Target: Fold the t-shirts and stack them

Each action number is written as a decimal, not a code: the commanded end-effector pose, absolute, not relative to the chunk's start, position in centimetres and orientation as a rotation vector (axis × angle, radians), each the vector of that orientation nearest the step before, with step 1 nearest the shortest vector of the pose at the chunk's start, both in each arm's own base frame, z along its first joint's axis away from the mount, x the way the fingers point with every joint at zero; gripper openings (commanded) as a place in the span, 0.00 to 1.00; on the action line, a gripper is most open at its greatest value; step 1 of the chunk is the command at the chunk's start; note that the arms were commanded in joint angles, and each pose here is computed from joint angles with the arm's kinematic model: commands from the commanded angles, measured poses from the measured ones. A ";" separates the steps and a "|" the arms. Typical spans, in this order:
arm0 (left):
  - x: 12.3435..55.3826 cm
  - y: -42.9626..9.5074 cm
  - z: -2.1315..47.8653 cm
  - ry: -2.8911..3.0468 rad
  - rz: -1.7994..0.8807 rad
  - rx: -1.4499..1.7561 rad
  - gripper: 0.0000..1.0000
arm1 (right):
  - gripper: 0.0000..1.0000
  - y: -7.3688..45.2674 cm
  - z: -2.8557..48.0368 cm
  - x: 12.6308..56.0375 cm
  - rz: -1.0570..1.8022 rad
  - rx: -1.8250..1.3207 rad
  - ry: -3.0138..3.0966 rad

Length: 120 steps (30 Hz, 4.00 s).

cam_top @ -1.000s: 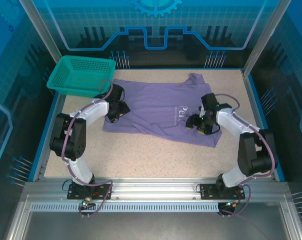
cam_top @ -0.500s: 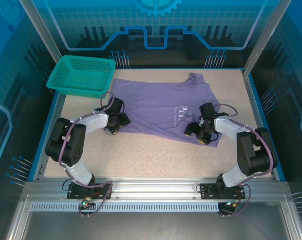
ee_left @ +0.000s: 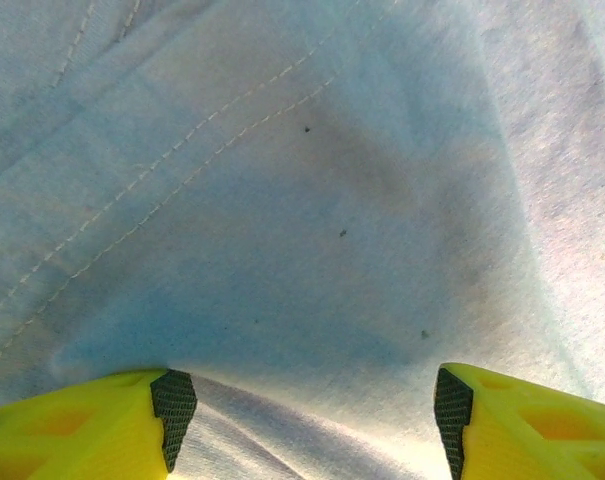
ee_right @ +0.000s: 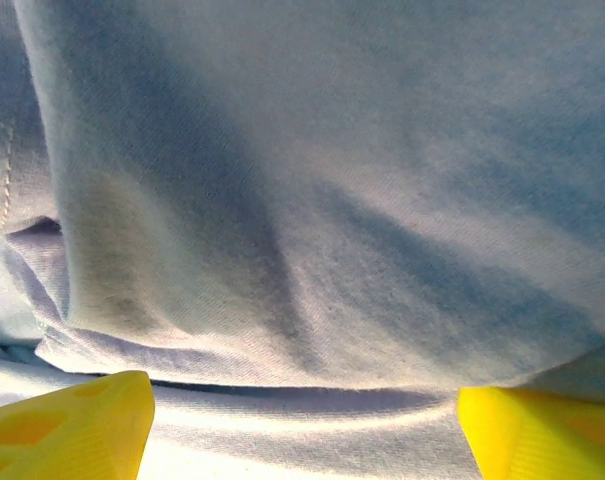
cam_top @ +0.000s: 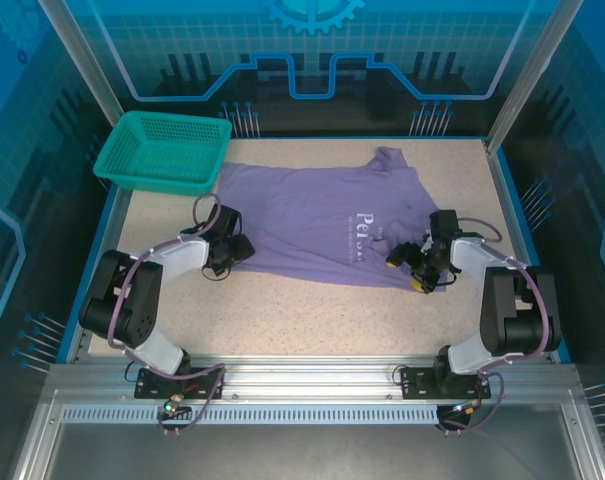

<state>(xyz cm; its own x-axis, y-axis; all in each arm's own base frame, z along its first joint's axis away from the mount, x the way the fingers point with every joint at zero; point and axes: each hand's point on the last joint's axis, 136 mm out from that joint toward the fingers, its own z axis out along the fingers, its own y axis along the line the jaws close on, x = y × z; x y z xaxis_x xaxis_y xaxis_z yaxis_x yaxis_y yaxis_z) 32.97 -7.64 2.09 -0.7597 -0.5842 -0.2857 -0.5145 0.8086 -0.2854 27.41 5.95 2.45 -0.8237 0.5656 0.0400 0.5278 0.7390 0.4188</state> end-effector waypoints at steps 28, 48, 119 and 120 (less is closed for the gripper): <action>24.7 -4.4 15.5 2.397 -0.366 -0.810 0.78 | 0.93 5.1 15.2 24.4 0.472 0.689 2.477; 28.4 -15.3 3.7 2.800 -0.574 -0.544 0.33 | 0.46 22.1 4.6 23.9 0.368 0.152 2.954; 40.2 5.4 7.3 2.269 -0.531 -1.555 0.76 | 0.55 15.9 6.0 55.3 0.668 0.754 2.776; 40.3 5.6 7.4 2.269 -0.521 -1.552 0.77 | 0.56 15.7 5.7 55.2 0.659 0.765 2.788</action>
